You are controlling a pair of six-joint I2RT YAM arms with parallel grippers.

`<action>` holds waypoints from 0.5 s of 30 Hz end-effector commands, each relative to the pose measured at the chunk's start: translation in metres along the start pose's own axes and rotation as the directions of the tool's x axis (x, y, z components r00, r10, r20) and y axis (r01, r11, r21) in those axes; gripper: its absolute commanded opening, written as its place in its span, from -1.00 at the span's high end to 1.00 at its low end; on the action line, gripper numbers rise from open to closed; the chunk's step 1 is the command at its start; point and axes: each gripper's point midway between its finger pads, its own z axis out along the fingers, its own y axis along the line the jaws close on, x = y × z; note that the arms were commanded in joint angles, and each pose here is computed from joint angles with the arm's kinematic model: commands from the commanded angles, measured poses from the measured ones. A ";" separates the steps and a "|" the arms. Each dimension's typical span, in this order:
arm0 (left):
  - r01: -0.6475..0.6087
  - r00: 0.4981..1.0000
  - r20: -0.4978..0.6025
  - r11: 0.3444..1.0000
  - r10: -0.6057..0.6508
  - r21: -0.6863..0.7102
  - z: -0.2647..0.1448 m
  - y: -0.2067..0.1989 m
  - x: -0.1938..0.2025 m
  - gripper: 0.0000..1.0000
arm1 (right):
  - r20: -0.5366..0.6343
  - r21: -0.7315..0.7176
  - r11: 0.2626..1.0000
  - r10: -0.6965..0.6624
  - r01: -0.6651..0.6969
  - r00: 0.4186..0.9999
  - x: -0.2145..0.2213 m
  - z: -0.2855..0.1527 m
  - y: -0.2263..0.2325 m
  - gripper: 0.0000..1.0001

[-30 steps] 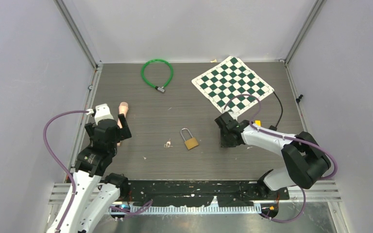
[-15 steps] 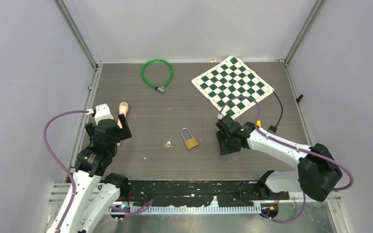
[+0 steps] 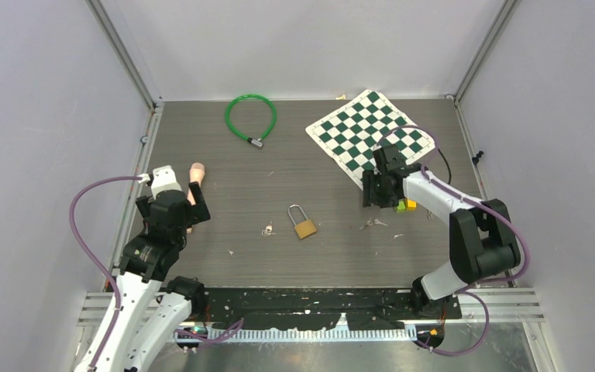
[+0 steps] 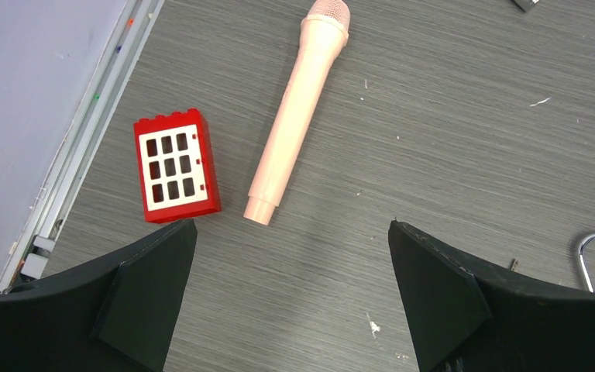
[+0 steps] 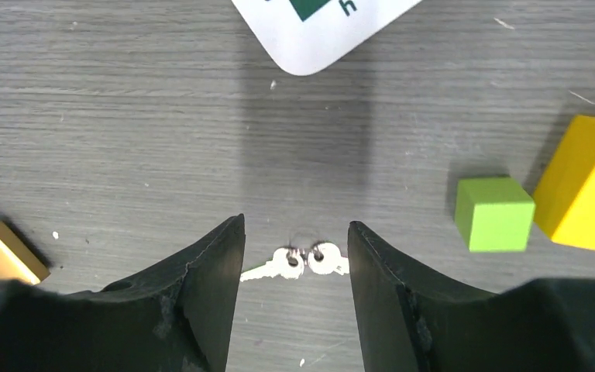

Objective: Unlock with the key

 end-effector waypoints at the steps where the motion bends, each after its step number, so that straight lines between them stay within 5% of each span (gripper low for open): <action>1: 0.012 0.999 0.036 1.000 -0.012 0.009 0.000 -0.001 -0.008 -0.99 | -0.013 -0.075 0.997 -0.028 0.027 1.000 -0.007 0.011 0.011 -0.16; 15: 0.014 0.999 0.042 1.000 -0.014 0.010 -0.001 0.000 -0.010 -0.99 | -0.247 -0.185 0.977 0.055 -0.103 0.967 0.113 -0.005 0.020 -0.16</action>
